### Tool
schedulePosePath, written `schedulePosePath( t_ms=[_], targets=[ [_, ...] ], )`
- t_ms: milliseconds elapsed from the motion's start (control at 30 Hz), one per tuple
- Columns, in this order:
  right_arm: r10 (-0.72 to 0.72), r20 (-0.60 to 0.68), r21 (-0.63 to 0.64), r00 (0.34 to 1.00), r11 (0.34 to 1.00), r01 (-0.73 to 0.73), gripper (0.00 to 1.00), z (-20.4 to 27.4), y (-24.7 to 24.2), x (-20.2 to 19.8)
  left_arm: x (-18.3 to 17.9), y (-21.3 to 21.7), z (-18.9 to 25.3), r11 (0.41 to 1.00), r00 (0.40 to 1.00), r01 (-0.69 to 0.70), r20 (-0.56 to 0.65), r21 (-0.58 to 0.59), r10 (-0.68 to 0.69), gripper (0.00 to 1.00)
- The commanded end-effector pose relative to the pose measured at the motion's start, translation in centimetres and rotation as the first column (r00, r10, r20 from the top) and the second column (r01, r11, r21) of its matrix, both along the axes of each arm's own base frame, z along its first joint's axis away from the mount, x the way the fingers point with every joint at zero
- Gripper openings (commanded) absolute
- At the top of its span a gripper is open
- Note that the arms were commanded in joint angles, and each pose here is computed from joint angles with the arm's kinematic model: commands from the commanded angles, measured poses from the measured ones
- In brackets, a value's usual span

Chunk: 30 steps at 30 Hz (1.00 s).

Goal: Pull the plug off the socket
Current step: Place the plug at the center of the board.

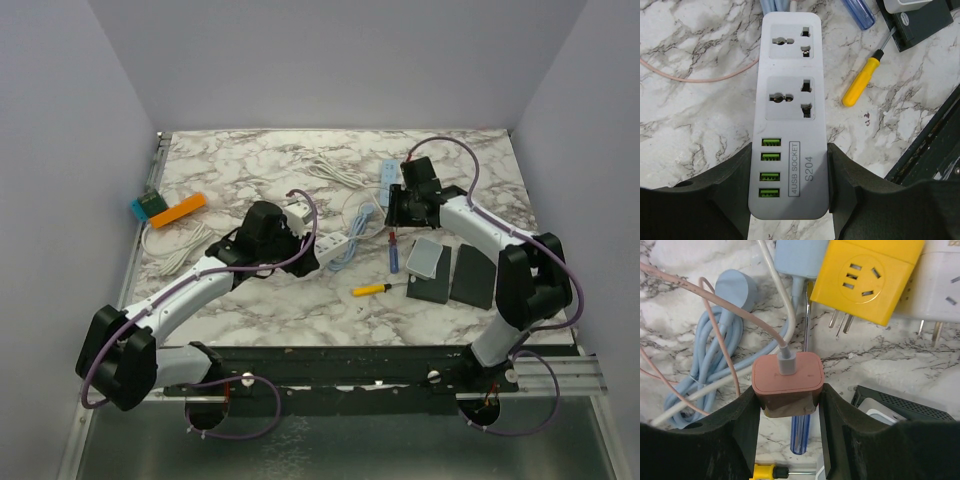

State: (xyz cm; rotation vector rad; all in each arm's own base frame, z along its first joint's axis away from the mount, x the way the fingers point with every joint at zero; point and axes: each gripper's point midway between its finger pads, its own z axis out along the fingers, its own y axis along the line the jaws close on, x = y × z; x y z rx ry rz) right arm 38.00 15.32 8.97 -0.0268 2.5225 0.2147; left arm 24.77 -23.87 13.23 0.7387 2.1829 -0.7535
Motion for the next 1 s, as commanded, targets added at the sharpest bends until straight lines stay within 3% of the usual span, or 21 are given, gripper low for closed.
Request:
schedulePosePath(
  t_ms=[0, 233, 533, 867, 967],
  targets=[
    [0.059, -0.084, -0.013, 0.995, 0.998, -0.06, 0.02, -1.5, 0.2, -0.4, 0.8, 0.0, 2.0, 0.998, 0.995, -0.036, 0.089, -0.044, 0.04, 0.0],
    [0.045, -0.118, -0.017, 0.992, 0.999, -0.047, 0.09, -2.5, 0.2, 0.0, 1.0, 0.5, 2.4, 0.998, 0.992, -0.056, 0.114, -0.041, 0.06, 0.0],
    [0.033, -0.14, -0.032, 0.99, 0.999, -0.038, 0.43, -3.6, 0.1, 0.1, 1.0, 0.5, 2.8, 0.997, 0.99, -0.059, 0.126, -0.046, 0.065, 0.0],
    [0.039, -0.135, -0.031, 0.99, 0.999, -0.043, 0.71, -3.5, 0.3, 0.5, 0.9, 0.5, 2.5, 0.998, 0.991, -0.057, 0.115, -0.041, 0.062, 0.0],
    [0.036, -0.116, -0.031, 0.993, 0.999, -0.04, 0.73, -3.0, 0.2, 0.6, 1.0, 0.5, 2.6, 0.997, 0.991, -0.059, 0.118, -0.043, 0.063, 0.0]
  ],
)
